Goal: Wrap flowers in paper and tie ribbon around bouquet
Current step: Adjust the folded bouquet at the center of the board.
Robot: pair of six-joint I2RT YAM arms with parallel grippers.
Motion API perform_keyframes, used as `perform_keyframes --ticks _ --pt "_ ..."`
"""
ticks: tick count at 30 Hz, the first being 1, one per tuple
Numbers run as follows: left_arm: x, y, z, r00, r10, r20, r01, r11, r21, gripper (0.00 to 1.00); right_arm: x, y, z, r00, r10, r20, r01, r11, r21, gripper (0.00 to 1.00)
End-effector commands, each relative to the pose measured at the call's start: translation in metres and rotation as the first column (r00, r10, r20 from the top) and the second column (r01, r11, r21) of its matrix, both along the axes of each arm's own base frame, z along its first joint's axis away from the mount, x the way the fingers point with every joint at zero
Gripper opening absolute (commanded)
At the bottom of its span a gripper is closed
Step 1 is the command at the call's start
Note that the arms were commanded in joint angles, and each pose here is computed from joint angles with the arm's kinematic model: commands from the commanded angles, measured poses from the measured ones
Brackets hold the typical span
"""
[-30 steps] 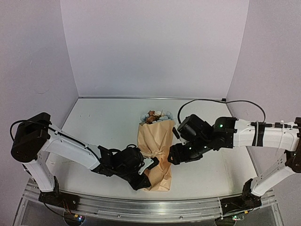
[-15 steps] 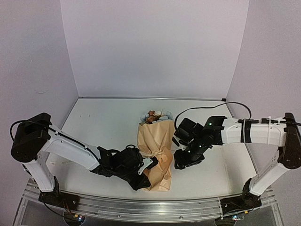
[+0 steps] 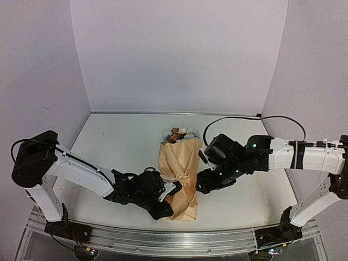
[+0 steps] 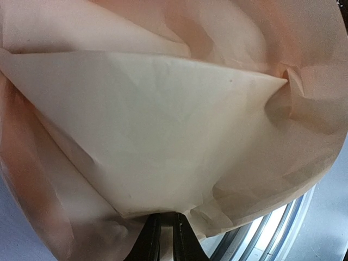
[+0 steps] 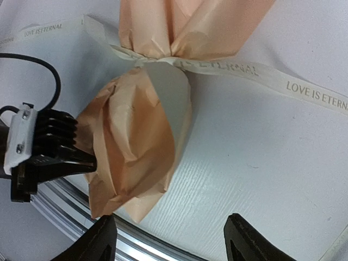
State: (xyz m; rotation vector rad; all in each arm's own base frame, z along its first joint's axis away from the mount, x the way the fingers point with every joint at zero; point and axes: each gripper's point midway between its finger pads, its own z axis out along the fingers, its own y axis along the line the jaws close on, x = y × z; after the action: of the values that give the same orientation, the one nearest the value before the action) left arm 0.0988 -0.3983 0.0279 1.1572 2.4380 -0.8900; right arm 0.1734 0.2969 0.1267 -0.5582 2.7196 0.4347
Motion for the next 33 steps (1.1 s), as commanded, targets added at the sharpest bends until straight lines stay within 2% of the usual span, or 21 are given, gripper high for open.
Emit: perform_keyframes --ticks 1,5,8,13,15,20,26,30,33 --pt "0.003 -0.003 0.02 1.0 0.02 0.019 -0.019 0.998 -0.058 0.1 0.021 0.018 0.004 0.997 -0.015 0.069 0.017 1.0 -0.018 0.71" --pt "0.003 -0.001 0.02 0.999 0.028 0.023 -0.027 0.998 -0.058 0.1 0.022 0.018 -0.021 0.999 -0.01 0.046 0.013 0.997 -0.081 0.61" --pt "0.004 0.001 0.019 0.999 0.035 0.021 -0.034 0.998 -0.061 0.1 0.016 0.02 -0.045 1.0 -0.022 0.004 0.022 0.997 -0.08 0.45" --pt "0.004 0.002 0.018 0.999 0.048 0.017 -0.047 0.997 -0.066 0.1 0.001 0.016 -0.069 0.997 0.065 0.033 -0.059 0.986 -0.156 0.06" --pt "0.005 0.004 0.017 0.998 0.058 0.007 -0.057 0.996 -0.074 0.1 -0.004 0.011 -0.075 0.984 0.154 0.086 -0.13 0.963 -0.235 0.0" --pt "0.009 0.008 0.015 0.996 0.082 -0.044 -0.086 0.99 -0.114 0.09 -0.01 0.008 -0.092 0.91 0.385 0.151 -0.292 0.856 -0.426 0.0" --pt "0.011 0.009 0.015 0.993 0.09 -0.077 -0.1 0.986 -0.133 0.08 -0.012 0.009 -0.119 0.845 0.528 0.082 -0.407 0.735 -0.542 0.0" --pt "0.015 0.01 0.02 0.992 0.099 -0.074 -0.108 0.984 -0.138 0.08 -0.018 0.011 -0.115 0.84 0.538 0.072 -0.432 0.743 -0.512 0.12" --pt "0.017 0.008 0.024 0.993 0.099 -0.069 -0.108 0.985 -0.134 0.08 -0.025 0.013 -0.092 0.836 0.542 0.089 -0.453 0.772 -0.446 0.33"
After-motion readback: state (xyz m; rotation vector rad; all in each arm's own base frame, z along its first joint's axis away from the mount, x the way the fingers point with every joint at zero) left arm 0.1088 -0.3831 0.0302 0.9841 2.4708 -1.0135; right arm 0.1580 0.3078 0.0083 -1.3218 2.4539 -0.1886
